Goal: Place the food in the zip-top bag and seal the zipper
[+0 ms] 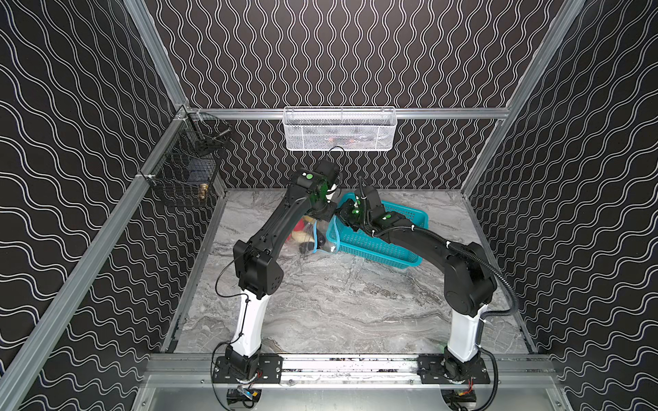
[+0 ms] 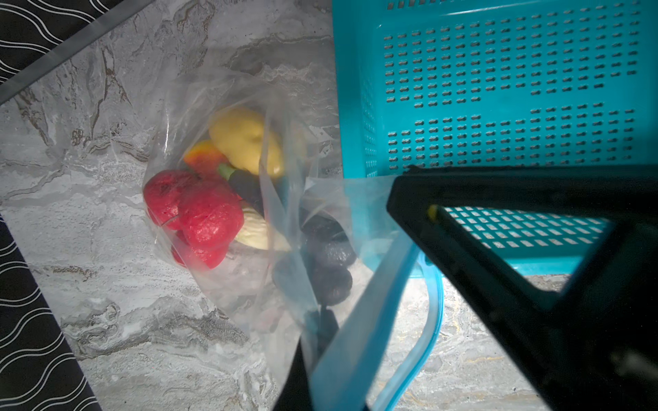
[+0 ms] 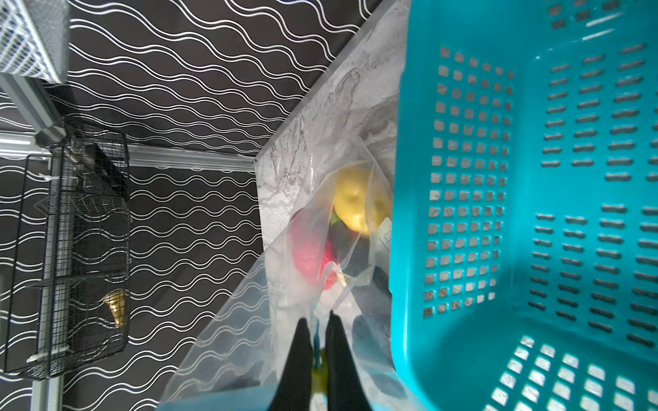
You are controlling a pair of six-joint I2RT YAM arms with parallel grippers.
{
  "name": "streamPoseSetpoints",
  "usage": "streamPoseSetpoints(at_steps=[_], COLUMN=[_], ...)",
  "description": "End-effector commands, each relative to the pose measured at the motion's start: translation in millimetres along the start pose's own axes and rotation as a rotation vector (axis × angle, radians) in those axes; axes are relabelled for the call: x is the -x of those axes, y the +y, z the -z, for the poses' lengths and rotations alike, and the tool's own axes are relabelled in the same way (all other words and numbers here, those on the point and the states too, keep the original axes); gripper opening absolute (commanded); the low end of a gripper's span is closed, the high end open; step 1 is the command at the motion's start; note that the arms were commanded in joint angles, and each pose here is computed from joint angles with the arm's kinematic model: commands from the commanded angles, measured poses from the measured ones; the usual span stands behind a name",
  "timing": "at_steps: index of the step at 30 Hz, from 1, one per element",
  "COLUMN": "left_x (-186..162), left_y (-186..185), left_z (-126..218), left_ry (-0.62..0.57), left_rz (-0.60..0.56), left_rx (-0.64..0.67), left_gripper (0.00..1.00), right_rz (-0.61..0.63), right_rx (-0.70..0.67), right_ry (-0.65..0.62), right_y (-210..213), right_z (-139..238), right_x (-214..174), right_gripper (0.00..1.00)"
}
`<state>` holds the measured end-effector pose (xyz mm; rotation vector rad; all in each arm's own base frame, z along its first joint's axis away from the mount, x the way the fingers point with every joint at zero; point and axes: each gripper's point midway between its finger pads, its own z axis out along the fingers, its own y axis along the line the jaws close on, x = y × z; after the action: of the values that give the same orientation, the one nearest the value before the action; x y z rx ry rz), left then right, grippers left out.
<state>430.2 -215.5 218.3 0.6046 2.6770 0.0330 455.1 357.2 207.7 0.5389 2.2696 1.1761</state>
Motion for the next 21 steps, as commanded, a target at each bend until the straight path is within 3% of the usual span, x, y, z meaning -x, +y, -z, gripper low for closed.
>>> streamPoseSetpoints(at_steps=[1, 3, 5, 11, 14, 21], left_x=[3, 6, 8, 8, 3, -1], left_y=[2, 9, 17, 68, 89, 115], left_z=[11, 19, 28, 48, 53, 72], left_ry=[-0.02, -0.044, -0.069, -0.126, -0.142, -0.215], left_rz=[-0.016, -0.012, 0.008, 0.146, 0.203, 0.238], left_rx=[0.0, 0.028, 0.019, -0.053, -0.101, -0.193], left_gripper=[0.0, 0.06, 0.19, 0.9, 0.98, 0.99], right_rz=[0.02, 0.043, 0.069, 0.116, 0.142, 0.216], right_rx=[0.047, 0.053, 0.064, 0.103, 0.114, 0.15], right_ry=[-0.008, -0.008, 0.006, 0.048, 0.073, 0.09], right_y=[19, 26, 35, 53, 59, 79], right_z=[1, 0, -2, -13, -18, -15], right_x=[6, 9, 9, 8, 6, 7], right_gripper=[0.0, 0.0, 0.0, 0.0, 0.0, 0.0])
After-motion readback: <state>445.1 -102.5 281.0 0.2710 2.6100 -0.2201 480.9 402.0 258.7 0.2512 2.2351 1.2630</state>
